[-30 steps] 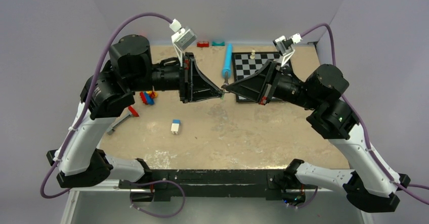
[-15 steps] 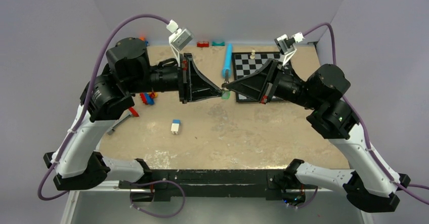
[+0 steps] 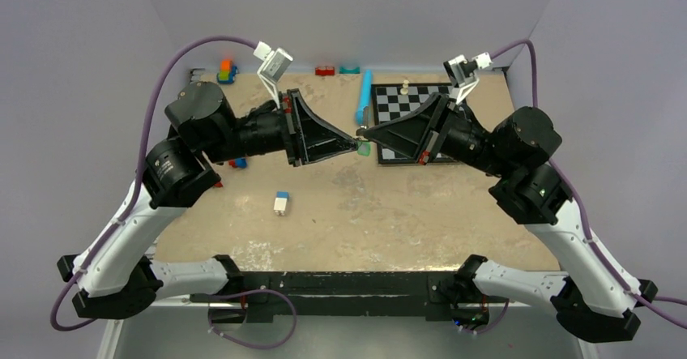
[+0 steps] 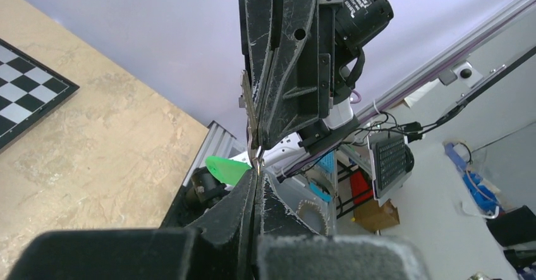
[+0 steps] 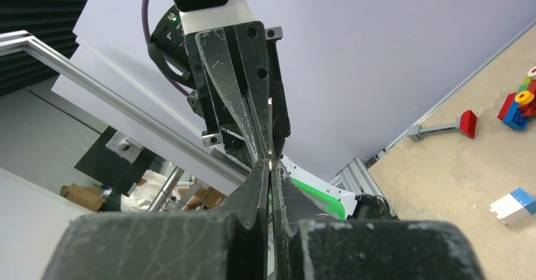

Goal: Remove the keys from the keyring

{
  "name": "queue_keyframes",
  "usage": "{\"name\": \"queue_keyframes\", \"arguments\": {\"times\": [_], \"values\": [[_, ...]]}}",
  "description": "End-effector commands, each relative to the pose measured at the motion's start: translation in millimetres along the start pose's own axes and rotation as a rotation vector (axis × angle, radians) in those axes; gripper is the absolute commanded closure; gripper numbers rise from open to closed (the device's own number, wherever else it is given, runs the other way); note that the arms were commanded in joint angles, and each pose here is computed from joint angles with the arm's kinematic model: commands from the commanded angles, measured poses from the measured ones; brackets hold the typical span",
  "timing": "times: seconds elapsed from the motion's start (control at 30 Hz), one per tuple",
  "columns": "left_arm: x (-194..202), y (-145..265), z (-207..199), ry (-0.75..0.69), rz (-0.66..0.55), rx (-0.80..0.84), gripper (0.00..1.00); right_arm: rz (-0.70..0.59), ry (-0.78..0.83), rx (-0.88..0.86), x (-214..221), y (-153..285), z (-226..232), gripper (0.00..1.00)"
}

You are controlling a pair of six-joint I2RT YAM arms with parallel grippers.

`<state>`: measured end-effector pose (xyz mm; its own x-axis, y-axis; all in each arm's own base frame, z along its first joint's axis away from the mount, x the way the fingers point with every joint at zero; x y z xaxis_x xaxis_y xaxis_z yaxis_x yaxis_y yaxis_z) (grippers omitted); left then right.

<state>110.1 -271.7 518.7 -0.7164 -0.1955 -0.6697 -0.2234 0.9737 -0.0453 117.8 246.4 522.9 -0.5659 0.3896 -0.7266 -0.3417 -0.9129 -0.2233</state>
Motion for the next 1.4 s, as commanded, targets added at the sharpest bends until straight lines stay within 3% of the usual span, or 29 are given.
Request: {"name": "queue_keyframes", "arguments": {"times": [0.0,0.63,1.37], "values": [[-22,-4,-7,0.033,-0.145,0.04,1.0,-0.017,-0.001,-0.051,-3,2,11,1.0],[-28,-4,2,0.181,-0.306,0.108,1.0,-0.02,-0.004,-0.058,-2,1,10,1.0],[-38,3,8,0.241,-0.445,0.101,1.0,-0.018,-0.011,-0.064,-1,-3,8,1.0]]}}
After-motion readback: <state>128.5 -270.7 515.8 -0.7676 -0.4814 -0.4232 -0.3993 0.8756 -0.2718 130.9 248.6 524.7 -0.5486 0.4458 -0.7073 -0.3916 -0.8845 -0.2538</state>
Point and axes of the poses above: each gripper's point midway between its finger pads, its own y axis back along the fingers, its own z axis along the line the jaws close on, x = y × z, the point moved 3 cm from there along y, back along the fingers, and after that the axes turned 8 degrees about y, right-handed, at the moved point
